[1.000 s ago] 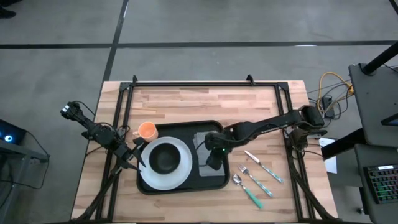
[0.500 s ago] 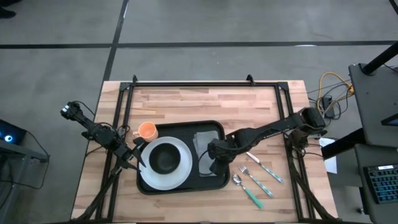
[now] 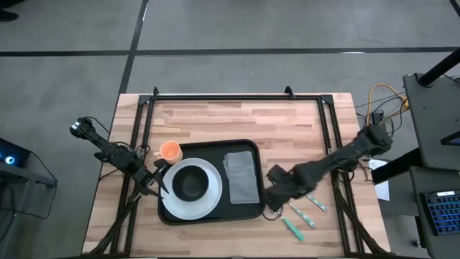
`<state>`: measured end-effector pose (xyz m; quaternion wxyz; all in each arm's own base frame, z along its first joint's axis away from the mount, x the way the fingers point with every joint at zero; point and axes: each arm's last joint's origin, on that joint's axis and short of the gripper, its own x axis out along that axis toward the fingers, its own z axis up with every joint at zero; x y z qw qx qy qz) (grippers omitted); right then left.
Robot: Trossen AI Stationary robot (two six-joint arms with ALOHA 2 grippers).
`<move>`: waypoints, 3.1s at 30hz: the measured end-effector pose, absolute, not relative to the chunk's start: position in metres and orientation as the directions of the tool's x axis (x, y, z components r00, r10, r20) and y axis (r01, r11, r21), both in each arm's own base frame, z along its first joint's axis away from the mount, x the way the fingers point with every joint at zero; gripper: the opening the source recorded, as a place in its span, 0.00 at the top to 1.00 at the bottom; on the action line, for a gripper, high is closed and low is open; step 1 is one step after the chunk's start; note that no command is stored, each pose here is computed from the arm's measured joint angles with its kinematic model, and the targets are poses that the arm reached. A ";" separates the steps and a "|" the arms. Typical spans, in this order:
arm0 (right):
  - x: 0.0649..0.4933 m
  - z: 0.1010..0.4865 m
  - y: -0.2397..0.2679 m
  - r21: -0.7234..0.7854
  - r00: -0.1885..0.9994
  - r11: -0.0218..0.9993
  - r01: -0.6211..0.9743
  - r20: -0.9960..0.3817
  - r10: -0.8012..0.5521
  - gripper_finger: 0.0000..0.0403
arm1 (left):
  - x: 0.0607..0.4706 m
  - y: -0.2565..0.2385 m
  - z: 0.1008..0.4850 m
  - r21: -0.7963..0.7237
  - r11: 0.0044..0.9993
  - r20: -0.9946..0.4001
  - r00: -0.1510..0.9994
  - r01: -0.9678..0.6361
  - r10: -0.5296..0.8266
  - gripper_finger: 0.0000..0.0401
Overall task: Set up tray
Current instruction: Put the white patterned fork on the gray napkin to the right of the white plate
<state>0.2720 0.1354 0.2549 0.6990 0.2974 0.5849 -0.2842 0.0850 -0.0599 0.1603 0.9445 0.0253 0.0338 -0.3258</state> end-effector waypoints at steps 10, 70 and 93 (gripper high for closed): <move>0.237 0.241 0.148 0.151 0.158 0.585 0.797 -0.987 0.039 0.81 | 0.085 -0.060 0.160 0.026 0.786 -0.085 0.785 0.617 -0.613 0.76; 0.201 0.146 0.163 0.253 0.165 0.608 0.752 -0.966 0.198 0.83 | 0.085 -0.060 0.160 0.025 0.786 -0.085 0.785 0.617 -0.613 0.76; 0.201 0.153 0.161 0.259 0.210 0.625 0.737 -0.966 0.152 0.83 | 0.085 -0.060 0.160 0.026 0.786 -0.085 0.785 0.617 -0.614 0.76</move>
